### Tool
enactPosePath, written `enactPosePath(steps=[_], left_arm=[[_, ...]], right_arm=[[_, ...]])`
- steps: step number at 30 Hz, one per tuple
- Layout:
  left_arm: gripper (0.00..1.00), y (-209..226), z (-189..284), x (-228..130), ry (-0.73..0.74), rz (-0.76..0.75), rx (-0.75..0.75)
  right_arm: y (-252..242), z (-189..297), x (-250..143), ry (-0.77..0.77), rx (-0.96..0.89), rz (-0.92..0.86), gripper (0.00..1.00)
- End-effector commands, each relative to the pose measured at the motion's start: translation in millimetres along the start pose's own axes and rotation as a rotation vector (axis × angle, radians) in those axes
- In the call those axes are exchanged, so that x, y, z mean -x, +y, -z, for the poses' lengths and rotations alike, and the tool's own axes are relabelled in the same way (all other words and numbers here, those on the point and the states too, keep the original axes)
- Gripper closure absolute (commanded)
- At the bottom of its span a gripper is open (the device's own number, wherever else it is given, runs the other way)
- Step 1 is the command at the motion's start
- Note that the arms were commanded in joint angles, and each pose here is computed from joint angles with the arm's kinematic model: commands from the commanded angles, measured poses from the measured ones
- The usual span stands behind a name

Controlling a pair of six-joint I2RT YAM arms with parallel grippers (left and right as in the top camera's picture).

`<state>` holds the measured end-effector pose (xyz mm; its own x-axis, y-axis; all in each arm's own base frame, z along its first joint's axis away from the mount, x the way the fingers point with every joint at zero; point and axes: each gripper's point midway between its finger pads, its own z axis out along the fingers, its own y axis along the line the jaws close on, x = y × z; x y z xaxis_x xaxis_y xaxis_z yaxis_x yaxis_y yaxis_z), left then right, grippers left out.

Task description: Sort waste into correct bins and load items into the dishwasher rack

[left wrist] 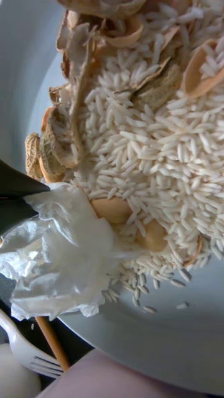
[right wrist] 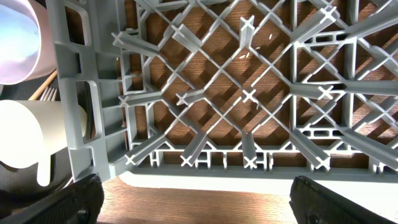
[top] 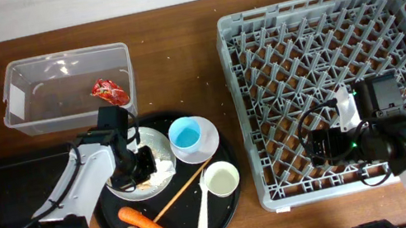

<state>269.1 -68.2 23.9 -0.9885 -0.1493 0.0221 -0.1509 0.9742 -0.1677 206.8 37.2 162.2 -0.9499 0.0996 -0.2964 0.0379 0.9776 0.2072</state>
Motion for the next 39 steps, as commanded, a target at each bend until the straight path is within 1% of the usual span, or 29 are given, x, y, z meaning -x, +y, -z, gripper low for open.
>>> enactPosePath(steps=[1, 4, 7, 9, 10, 12, 15, 18, 22, 23, 24, 25, 26, 27, 28, 31, 32, 33, 34, 36, 37, 38, 39], left_arm=[[1.0, 0, 9, -4, 0.014, -0.005, 0.012], [0.99, -11, 45, 9, -0.048, -0.032, -0.007], [0.99, -24, 98, 41, -0.224, -0.079, -0.024], [1.0, -17, 121, 64, -0.34, -0.076, 0.046], [1.0, -11, 134, 84, -0.432, -0.068, 0.099], [1.0, -8, 148, 110, -0.558, -0.055, 0.137], [1.0, -12, 170, 152, -0.75, -0.033, 0.15], [0.99, -17, 169, 177, -0.822, -0.027, 0.136], [0.99, -11, 135, 197, -0.79, -0.014, 0.152], [0.95, -5, 128, 202, -0.783, -0.003, 0.159], [0.94, -2, 125, 205, -0.784, 0.005, 0.162], [0.67, 1, 125, 206, -0.785, 0.009, 0.163], [0.43, 0, 125, 206, -0.785, 0.008, 0.162], [0.32, -1, 126, 206, -0.785, 0.006, 0.156], [0.27, -2, 126, 205, -0.782, 0.003, 0.151], [0.26, -11, 132, 201, -0.782, -0.015, 0.102], [0.29, -15, 135, 197, -0.771, -0.025, 0.076], [0.32, -30, 135, 186, -0.733, -0.059, -0.001], [0.34, -37, 134, 179, -0.709, -0.075, -0.035], [0.39, -67, 125, 138, -0.548, -0.142, -0.183], [0.4, -77, 119, 115, -0.458, -0.159, -0.231], [0.42, -83, 113, 98, -0.387, -0.167, -0.254], [0.42, -88, 103, 73, -0.281, -0.174, -0.267]], right_arm=[[3, 5, 4, -0.018, 0.008, 0.006, 0.02], [3, 5, 4, -0.018, 0.008, 0.006, 0.02], [3, 5, 4, -0.018, 0.008, 0.006, 0.02], [3, 5, 4, -0.018, 0.008, 0.006, 0.02], [3, 5, 4, -0.019, 0.008, 0.006, 0.02], [3, 5, 4, -0.019, 0.008, 0.006, 0.02], [3, 5, 4, -0.019, 0.008, 0.006, 0.02], [3, 5, 4, -0.019, 0.008, 0.007, 0.02], [3, 5, 4, -0.019, 0.008, 0.006, 0.02], [3, 5, 4, -0.019, 0.008, 0.006, 0.02], [3, 5, 4, -0.019, 0.008, 0.006, 0.02], [3, 5, 4, -0.019, 0.008, 0.006, 0.02], [3, 5, 4, -0.019, 0.008, 0.007, 0.02], [3, 5, 5, -0.02, 0.008, 0.007, 0.02], [3, 5, 4, -0.019, 0.008, 0.007, 0.02], [3, 5, 4, -0.019, 0.008, 0.006, 0.02], [3, 5, 4, -0.019, 0.008, 0.006, 0.02], [3, 5, 4, -0.019, 0.008, 0.006, 0.02], [3, 5, 4, -0.019, 0.008, 0.006, 0.02], [3, 5, 4, -0.019, 0.008, 0.006, 0.02], [3, 5, 4, -0.019, 0.008, 0.006, 0.02], [3, 5, 4, -0.019, 0.008, 0.006, 0.02], [3, 5, 4, -0.019, 0.008, 0.006, 0.02]])
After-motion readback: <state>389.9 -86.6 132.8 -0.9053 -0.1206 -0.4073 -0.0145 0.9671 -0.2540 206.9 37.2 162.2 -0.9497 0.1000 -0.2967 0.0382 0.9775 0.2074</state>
